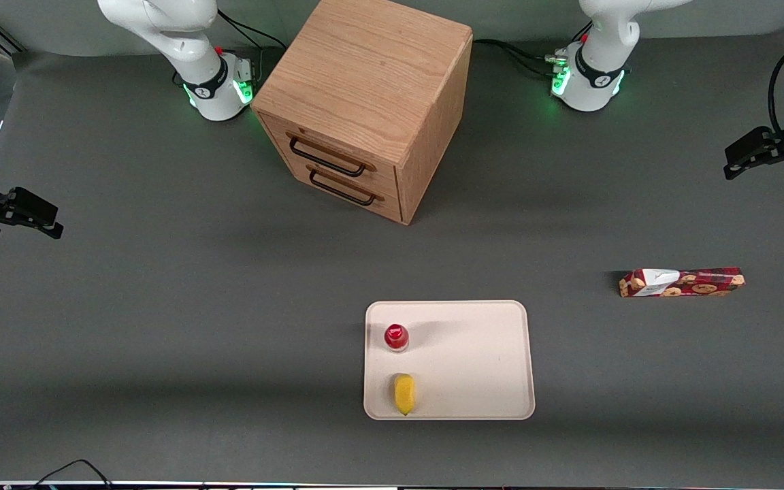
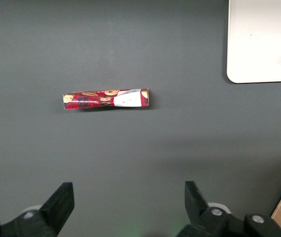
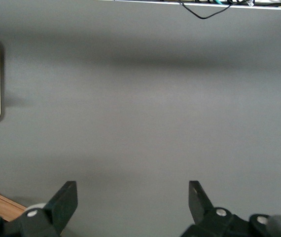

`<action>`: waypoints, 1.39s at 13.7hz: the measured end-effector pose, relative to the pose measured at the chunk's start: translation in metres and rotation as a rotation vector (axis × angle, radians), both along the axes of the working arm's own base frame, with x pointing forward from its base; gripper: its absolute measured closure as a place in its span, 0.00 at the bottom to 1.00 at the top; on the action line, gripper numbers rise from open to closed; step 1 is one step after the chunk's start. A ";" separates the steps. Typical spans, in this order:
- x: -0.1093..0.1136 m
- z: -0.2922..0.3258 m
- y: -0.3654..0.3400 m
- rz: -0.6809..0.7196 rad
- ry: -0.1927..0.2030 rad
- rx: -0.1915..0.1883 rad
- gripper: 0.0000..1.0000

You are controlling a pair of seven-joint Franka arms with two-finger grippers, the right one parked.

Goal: Place red cookie box on tray
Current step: 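Move the left gripper over the red cookie box and descend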

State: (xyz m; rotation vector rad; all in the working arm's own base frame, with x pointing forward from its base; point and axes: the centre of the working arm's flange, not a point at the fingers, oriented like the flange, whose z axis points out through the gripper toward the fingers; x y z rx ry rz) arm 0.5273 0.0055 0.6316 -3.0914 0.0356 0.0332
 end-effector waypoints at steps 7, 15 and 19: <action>0.005 -0.027 0.008 -0.068 0.060 0.018 0.00; 0.032 -0.160 0.121 -0.755 0.081 0.015 0.00; 0.052 -0.232 0.141 -1.039 0.115 -0.008 0.00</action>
